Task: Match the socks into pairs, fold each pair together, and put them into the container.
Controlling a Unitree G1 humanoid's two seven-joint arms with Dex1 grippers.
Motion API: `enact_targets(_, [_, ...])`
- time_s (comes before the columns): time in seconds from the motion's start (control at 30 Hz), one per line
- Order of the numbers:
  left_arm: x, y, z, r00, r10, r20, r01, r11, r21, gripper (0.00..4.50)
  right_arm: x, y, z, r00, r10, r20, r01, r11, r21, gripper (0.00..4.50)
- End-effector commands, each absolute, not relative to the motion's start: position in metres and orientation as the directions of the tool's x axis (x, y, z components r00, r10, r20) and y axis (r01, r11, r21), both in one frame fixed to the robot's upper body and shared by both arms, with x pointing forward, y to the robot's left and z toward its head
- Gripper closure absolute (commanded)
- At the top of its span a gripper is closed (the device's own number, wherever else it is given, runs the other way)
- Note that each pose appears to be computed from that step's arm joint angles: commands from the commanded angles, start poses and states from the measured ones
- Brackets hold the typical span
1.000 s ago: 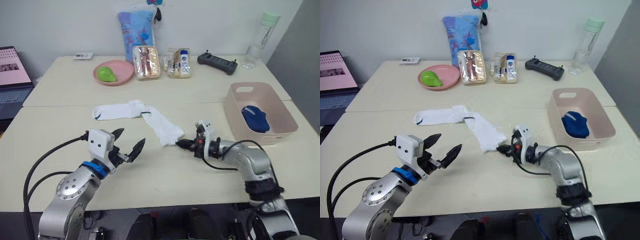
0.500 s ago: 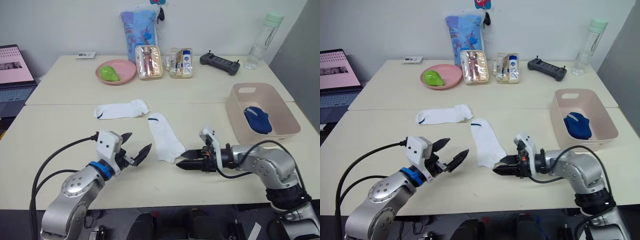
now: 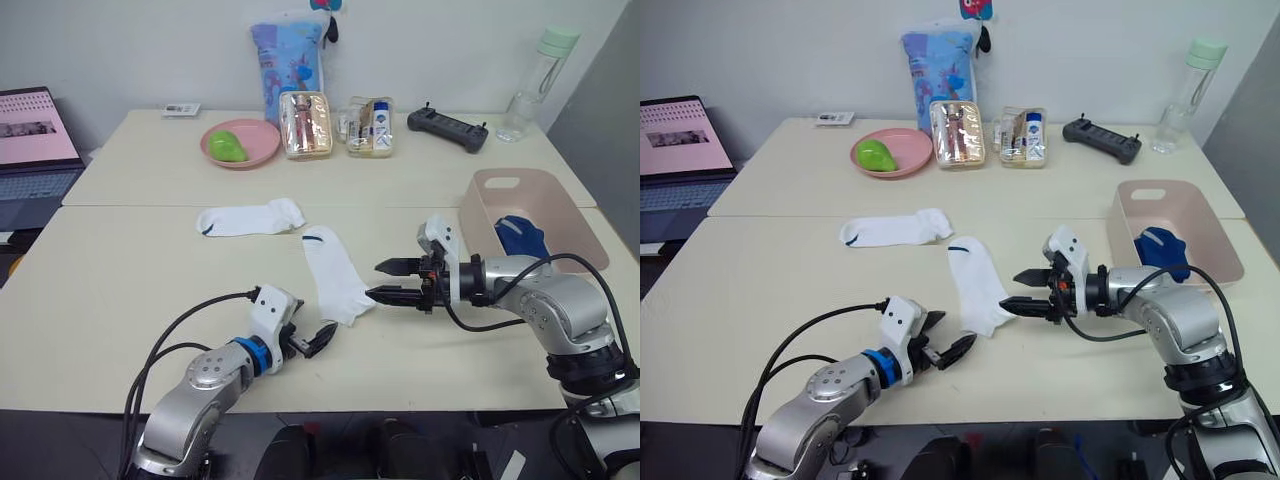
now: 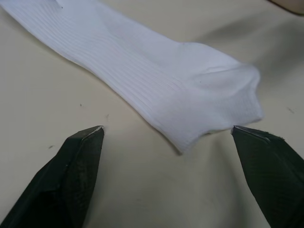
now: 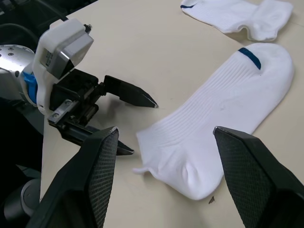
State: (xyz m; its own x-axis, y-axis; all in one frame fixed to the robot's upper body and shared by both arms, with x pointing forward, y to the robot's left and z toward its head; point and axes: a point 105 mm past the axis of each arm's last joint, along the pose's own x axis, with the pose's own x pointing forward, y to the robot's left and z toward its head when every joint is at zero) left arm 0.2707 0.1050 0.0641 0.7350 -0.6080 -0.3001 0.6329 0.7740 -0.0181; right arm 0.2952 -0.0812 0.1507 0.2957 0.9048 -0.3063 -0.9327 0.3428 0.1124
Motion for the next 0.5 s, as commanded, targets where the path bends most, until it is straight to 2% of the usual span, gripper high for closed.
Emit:
enact_targets(0.03, [0.271, 0.103, 0.050, 0.722, -0.605, -0.337, 0.638, 0.770, -0.014, 1.25, 0.293, -0.079, 0.155, 0.308, 0.905, -0.293, -0.937, 0.342, 0.074, 1.04])
enact_targets(0.2, [0.268, 0.103, 0.051, 0.715, -0.618, -0.327, 0.650, 0.759, -0.014, 2.93, 0.297, -0.082, 0.156, 0.336, 0.896, -0.291, -0.927, 0.369, 0.065, 1.04])
enact_targets(0.37, [0.263, 0.107, 0.060, 0.693, -0.650, -0.313, 0.685, 0.728, 0.004, 4.42, 0.305, -0.086, 0.156, 0.375, 0.880, -0.292, -0.913, 0.406, 0.050, 1.04])
enact_targets(0.47, [0.257, 0.115, 0.065, 0.671, -0.667, -0.322, 0.710, 0.704, 0.021, 4.47, 0.313, -0.089, 0.155, 0.402, 0.867, -0.295, -0.902, 0.431, 0.035, 1.04])
enact_targets(0.5, [0.247, 0.118, 0.068, 0.627, -0.701, -0.339, 0.747, 0.665, 0.005, 4.47, 0.315, -0.090, 0.155, 0.402, 0.867, -0.295, -0.902, 0.430, 0.034, 1.04])
